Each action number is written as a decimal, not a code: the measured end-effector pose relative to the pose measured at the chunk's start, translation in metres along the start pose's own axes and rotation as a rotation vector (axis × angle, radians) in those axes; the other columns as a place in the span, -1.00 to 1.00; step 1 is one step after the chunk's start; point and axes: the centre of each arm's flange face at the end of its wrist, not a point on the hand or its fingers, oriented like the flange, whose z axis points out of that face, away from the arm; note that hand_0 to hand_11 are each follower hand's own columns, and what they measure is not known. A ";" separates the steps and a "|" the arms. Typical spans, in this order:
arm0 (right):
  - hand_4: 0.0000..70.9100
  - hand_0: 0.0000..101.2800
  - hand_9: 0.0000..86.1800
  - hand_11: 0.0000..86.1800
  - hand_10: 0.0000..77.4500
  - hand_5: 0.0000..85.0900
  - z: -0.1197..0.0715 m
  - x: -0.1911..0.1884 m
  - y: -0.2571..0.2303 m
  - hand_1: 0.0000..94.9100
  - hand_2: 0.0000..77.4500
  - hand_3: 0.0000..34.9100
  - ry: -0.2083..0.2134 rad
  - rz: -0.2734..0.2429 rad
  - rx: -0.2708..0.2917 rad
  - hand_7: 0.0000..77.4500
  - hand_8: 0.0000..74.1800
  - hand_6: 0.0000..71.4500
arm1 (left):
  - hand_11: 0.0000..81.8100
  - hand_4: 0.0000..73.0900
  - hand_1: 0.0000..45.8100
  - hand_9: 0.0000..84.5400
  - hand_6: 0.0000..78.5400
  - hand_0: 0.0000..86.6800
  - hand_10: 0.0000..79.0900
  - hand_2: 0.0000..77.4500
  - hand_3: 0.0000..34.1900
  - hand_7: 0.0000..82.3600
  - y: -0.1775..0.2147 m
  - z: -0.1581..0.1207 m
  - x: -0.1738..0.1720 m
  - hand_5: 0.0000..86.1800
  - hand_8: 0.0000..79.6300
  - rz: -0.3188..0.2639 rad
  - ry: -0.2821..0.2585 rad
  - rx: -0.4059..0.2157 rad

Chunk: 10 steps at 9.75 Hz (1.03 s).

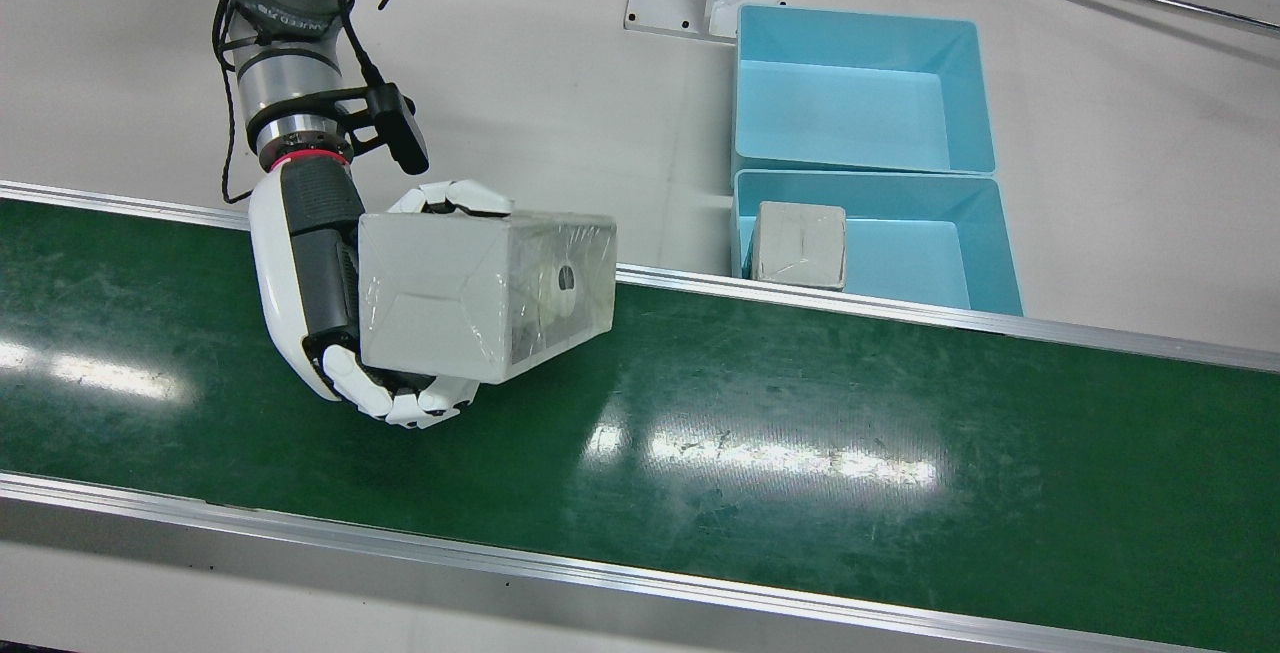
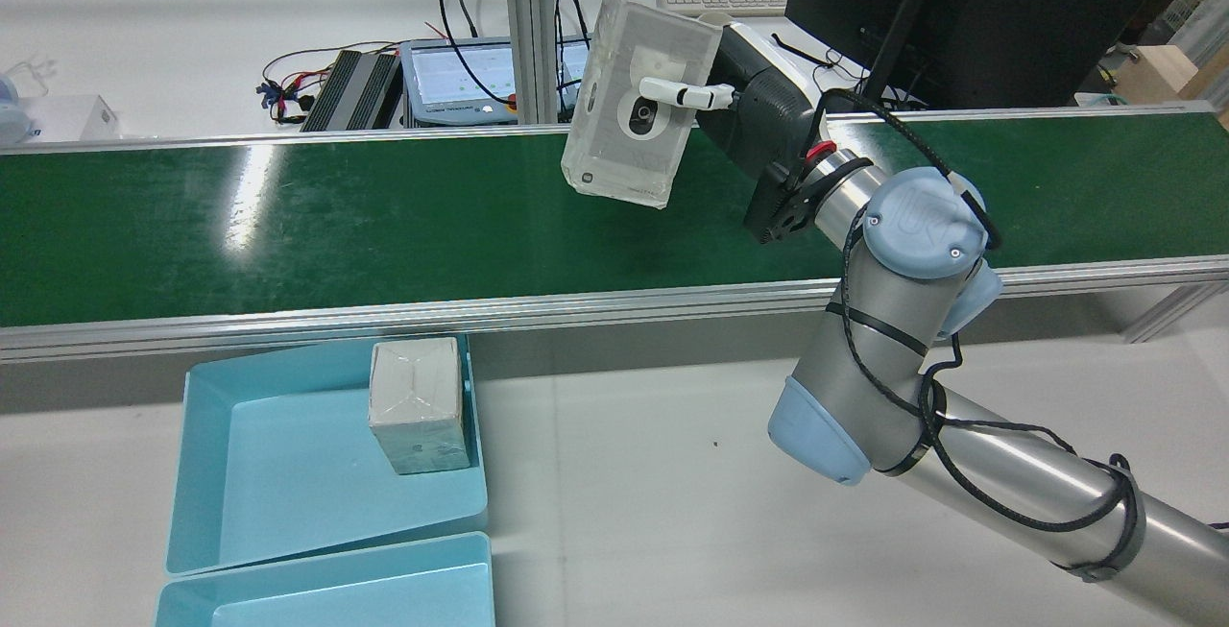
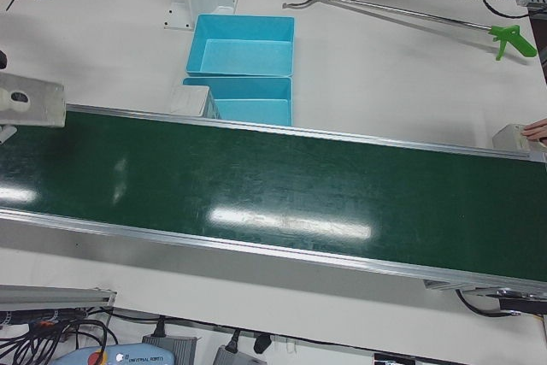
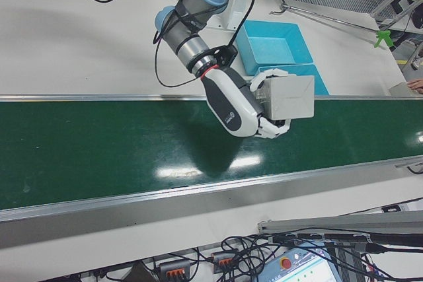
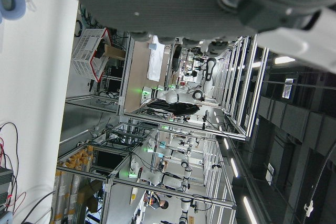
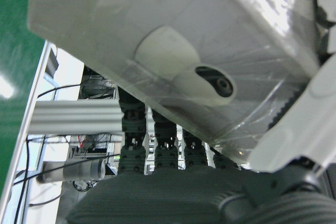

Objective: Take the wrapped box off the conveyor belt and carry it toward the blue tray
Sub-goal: 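Carry the held box with the right hand down toward the blue tray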

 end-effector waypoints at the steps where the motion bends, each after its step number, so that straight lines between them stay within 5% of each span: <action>1: -0.34 -0.13 0.30 -0.08 0.52 0.18 -0.007 0.004 0.026 -0.69 -0.16 -1.00 0.000 -0.001 -0.029 0.39 0.31 -0.04 | -1.00 -0.99 -1.00 -1.00 -0.99 -1.00 -0.99 -0.97 -1.00 -0.99 0.000 0.000 0.000 -0.97 -0.99 0.000 0.000 0.000; 2: -0.34 -0.14 0.58 0.10 0.65 0.23 -0.015 0.020 0.046 -0.69 -0.16 -1.00 0.004 0.001 -0.050 0.48 0.53 -0.01 | -1.00 -0.99 -1.00 -1.00 -0.99 -1.00 -1.00 -0.99 -1.00 -0.99 0.000 0.000 0.000 -0.97 -0.99 0.000 0.000 0.000; 4: -0.35 -0.11 0.63 0.66 0.65 0.28 -0.035 0.080 0.079 -0.69 -0.16 -1.00 0.015 0.002 -0.070 0.63 0.65 0.02 | -0.99 -1.00 -1.00 -1.00 -0.99 -1.00 -1.00 -0.99 -1.00 -0.99 0.000 0.000 0.000 -0.97 -0.99 0.000 0.000 0.000; 5: -0.35 -0.11 0.63 0.63 0.65 0.32 -0.043 0.112 0.094 -0.99 0.00 -1.00 0.018 -0.005 -0.071 0.75 0.76 0.02 | -0.99 -0.99 -1.00 -0.99 -0.99 -1.00 -0.99 -0.99 -1.00 -0.99 0.000 0.000 0.000 -0.97 -0.99 0.000 0.000 0.000; 6: -0.35 -0.09 0.80 0.62 0.62 0.32 -0.048 0.140 0.106 -0.99 0.00 -1.00 0.018 -0.018 -0.070 0.79 0.97 0.02 | -1.00 -0.99 -1.00 -1.00 -0.99 -1.00 -0.99 -0.97 -1.00 -0.99 0.000 0.000 0.000 -0.97 -0.99 0.000 0.000 0.000; 10: -0.35 -0.08 0.80 0.62 0.56 0.32 -0.042 0.231 0.139 -0.99 0.00 -1.00 0.072 -0.022 -0.068 0.79 0.88 0.02 | -0.99 -0.99 -1.00 -1.00 -0.99 -1.00 -0.99 -0.99 -1.00 -0.99 0.000 0.000 0.000 -0.97 -0.99 0.000 0.000 0.000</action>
